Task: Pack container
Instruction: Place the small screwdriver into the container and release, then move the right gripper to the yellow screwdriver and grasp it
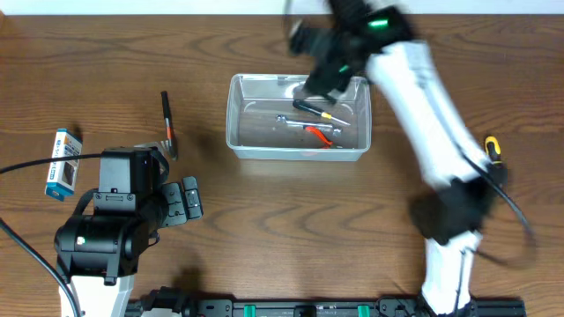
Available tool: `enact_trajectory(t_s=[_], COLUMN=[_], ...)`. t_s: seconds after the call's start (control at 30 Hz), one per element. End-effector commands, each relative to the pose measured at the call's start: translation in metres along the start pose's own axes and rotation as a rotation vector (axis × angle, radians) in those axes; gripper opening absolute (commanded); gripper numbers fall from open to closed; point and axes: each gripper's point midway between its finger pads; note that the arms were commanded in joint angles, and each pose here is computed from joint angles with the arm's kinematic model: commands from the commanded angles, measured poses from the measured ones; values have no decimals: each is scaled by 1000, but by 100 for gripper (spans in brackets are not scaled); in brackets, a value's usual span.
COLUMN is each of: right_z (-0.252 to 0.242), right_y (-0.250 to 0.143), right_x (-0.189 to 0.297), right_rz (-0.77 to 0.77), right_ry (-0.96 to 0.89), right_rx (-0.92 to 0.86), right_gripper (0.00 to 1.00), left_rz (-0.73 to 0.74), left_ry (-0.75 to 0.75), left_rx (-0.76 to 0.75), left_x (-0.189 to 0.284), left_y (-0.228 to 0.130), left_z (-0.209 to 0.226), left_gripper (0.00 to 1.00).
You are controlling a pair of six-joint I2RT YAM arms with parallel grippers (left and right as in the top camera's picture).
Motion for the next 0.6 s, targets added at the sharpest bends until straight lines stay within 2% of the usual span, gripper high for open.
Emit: enact_trajectory(t_s=[0.0,0.13,0.33,0.47,0.57], right_z=[-66,-84,-75,-70,-52], right_y=[-60,-160,-286,-331,-348], right_x=[85,127,149,149,138], right_rz=[43,152,359,422,484], right_ry=[-285,-340,-330,-319,-256], right_rx=[-403,-809,-1197,-1305,-1349], right_gripper=[99,99,99,99,99], left_rz=[-19,-20,-34,-50,-57], left_ry=[2,1,-5,-13,-17], left_rx=[6,6,6,7,7], left_x=[5,5,5,5,5], left_y=[4,4,8,12,13], left_z=[-1,-1,-2,-4,-5], left_gripper=[98,98,98,98,98])
Point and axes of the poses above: each gripper's point midway between its finger pads, its own x axis back along the fingers, its own z axis along the line the jaws close on, y = z × x, and after that the axes turned 11 degrees about x, right-handed
